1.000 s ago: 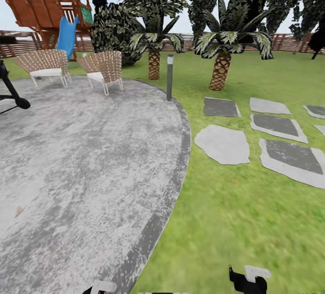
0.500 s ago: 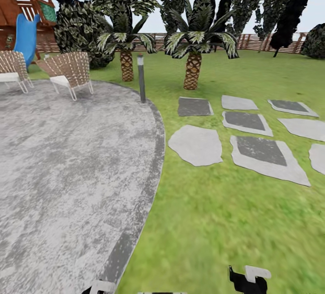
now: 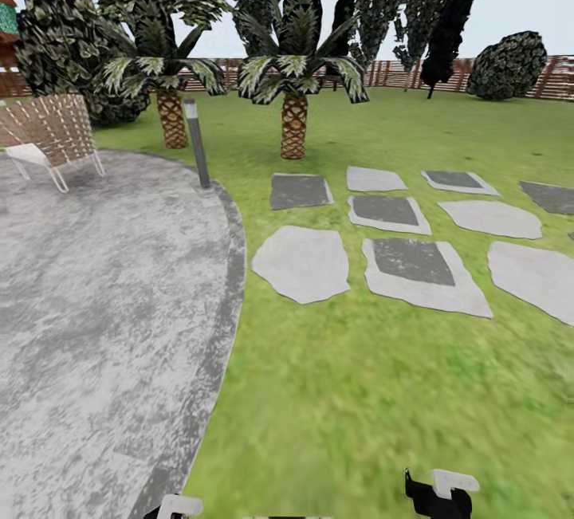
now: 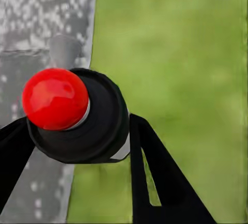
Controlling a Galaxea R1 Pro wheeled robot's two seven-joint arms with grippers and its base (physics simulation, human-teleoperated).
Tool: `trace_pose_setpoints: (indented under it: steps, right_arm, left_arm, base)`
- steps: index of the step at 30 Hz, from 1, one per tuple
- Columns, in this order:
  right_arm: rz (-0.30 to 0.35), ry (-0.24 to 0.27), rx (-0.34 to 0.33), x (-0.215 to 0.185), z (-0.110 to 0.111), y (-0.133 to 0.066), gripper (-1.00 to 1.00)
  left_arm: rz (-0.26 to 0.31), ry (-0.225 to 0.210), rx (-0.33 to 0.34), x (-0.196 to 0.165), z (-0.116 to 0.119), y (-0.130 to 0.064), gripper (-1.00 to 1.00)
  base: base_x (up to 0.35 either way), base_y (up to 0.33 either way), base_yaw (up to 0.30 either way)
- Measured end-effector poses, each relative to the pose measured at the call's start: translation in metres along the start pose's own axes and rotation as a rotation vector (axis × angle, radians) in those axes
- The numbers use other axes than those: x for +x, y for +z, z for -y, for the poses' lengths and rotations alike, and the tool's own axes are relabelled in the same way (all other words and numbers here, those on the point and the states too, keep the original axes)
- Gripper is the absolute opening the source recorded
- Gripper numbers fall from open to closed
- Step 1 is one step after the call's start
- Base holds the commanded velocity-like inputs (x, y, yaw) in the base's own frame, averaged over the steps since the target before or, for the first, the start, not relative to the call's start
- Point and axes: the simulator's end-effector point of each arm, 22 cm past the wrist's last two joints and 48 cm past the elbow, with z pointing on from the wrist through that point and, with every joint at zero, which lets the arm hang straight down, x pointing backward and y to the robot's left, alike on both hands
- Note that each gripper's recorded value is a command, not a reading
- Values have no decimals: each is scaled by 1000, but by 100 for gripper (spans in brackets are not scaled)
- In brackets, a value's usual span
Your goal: Pick up the pesticide atomizer in the garden and spray insectifuge to fully cover both potted plants in the garden.
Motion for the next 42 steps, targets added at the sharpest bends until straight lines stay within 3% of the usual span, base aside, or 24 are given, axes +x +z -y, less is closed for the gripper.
trace_pose_setpoints:
  steps: [9, 32, 42]
  right_arm:
    - [-1, 0, 0, 0, 0, 0, 100]
    - [74, 20, -3, -38, 0, -7, 100]
    - [113, 30, -5, -58, 0, -12, 100]
  left_arm:
    - [2, 0, 0, 0, 0, 0, -100]
    - [78, 1, -10, -36, -4, -10, -100]
    - [118, 2, -15, -55, -7, -16, -100]
  base:
    - [295, -131, -300]
    - [6, -3, -298]
    - [0, 0, -49]
